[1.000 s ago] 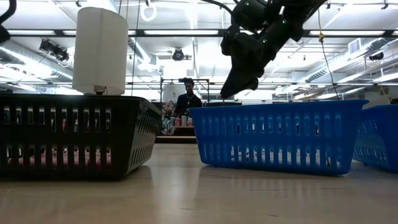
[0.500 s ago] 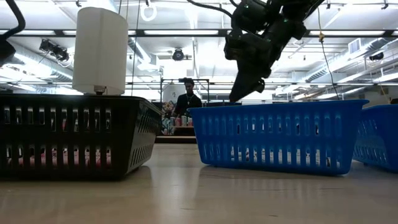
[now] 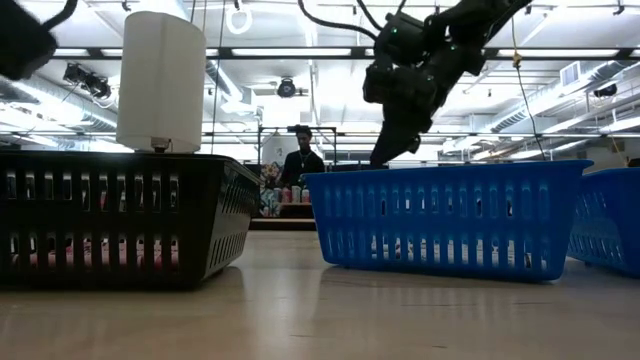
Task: Sort crayons
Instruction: Put the pink crayon into the black bin
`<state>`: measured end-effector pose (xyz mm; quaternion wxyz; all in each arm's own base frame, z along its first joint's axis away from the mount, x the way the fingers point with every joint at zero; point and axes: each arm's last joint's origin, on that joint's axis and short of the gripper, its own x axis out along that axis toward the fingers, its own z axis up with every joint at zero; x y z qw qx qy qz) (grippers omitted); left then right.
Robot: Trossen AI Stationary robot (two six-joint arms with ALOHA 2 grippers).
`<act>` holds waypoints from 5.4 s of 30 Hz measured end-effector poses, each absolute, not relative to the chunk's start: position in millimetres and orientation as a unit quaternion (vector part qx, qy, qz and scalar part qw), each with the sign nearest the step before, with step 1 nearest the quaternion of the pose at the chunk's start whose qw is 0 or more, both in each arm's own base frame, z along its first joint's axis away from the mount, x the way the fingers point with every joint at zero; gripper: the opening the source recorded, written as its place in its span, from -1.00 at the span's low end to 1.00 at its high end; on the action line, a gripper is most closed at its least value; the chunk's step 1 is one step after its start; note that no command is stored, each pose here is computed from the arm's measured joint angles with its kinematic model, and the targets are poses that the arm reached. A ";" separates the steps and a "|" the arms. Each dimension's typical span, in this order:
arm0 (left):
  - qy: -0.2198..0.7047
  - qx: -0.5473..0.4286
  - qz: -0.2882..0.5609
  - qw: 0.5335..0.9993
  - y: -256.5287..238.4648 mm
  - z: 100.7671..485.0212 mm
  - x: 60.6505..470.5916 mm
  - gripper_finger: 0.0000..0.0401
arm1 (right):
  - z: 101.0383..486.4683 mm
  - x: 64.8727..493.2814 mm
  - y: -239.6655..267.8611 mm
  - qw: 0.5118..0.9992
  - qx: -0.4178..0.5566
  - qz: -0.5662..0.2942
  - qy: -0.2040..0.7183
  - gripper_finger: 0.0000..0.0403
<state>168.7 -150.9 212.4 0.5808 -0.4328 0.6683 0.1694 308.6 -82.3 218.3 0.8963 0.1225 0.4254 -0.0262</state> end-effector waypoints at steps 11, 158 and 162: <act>0.473 -0.449 0.195 0.733 -109.1 253.9 161.8 -0.10 | 210.0 318.8 -161.8 0.905 0.087 -0.124 0.398 -0.55; 0.204 -0.272 -0.022 0.940 -106.5 270.5 163.7 -0.29 | 350.4 435.0 125.8 0.881 0.092 0.161 0.435 -0.97; 0.225 -0.288 -0.027 0.930 -105.8 271.1 150.6 -0.29 | 328.1 445.9 139.1 0.874 0.101 0.146 0.452 -0.97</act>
